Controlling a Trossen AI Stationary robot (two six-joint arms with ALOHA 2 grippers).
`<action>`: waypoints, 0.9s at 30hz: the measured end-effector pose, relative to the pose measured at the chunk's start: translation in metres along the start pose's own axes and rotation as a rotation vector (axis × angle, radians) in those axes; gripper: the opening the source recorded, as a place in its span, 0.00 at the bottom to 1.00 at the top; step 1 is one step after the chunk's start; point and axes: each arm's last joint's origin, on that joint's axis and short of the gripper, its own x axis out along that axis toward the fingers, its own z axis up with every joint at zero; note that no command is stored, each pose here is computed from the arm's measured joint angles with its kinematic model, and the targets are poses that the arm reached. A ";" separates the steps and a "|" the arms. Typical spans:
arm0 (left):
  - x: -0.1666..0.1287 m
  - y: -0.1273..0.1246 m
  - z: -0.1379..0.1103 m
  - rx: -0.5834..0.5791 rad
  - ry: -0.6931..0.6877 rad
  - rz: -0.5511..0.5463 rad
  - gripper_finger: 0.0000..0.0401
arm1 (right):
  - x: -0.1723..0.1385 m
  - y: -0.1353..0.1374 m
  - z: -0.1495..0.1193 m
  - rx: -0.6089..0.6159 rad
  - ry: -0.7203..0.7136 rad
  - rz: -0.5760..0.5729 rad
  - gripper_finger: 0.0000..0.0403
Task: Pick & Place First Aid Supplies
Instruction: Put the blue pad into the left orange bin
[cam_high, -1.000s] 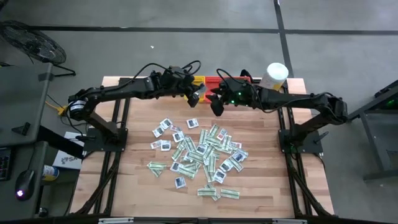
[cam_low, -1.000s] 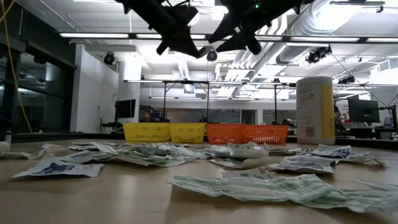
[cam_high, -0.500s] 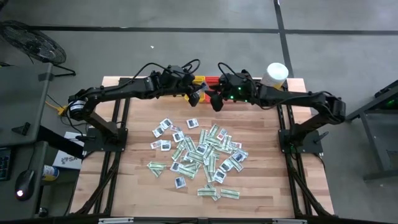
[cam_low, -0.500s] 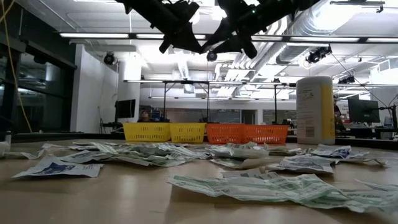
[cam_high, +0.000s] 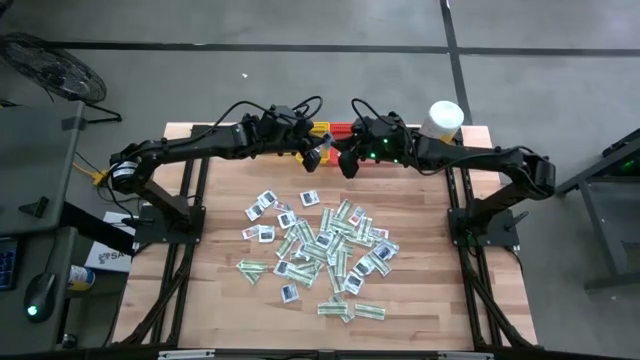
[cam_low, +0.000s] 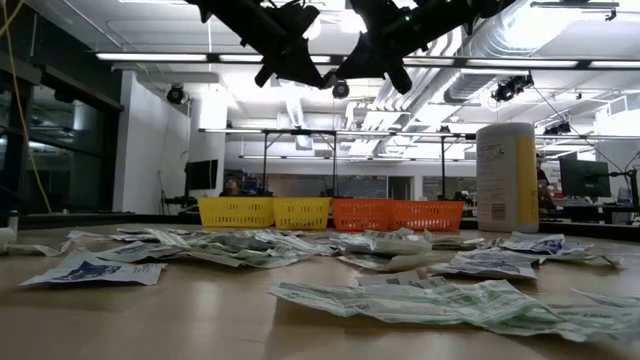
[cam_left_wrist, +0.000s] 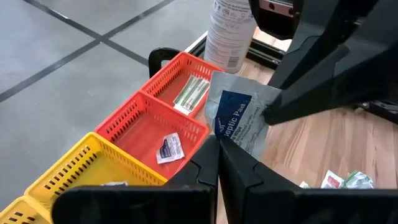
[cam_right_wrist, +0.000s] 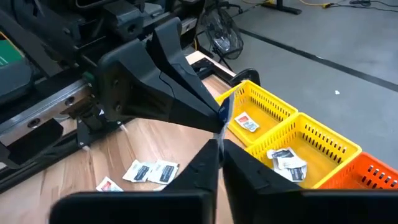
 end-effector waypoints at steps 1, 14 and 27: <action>0.000 0.000 0.000 0.000 0.000 0.000 0.00 | 0.000 0.000 0.000 0.000 0.000 0.000 0.01; 0.000 0.000 0.000 0.075 0.005 -0.025 0.12 | -0.001 -0.004 -0.005 0.024 0.046 -0.072 0.00; -0.025 0.020 -0.011 0.085 0.169 0.213 0.40 | -0.002 -0.060 -0.010 0.083 0.209 -0.246 0.00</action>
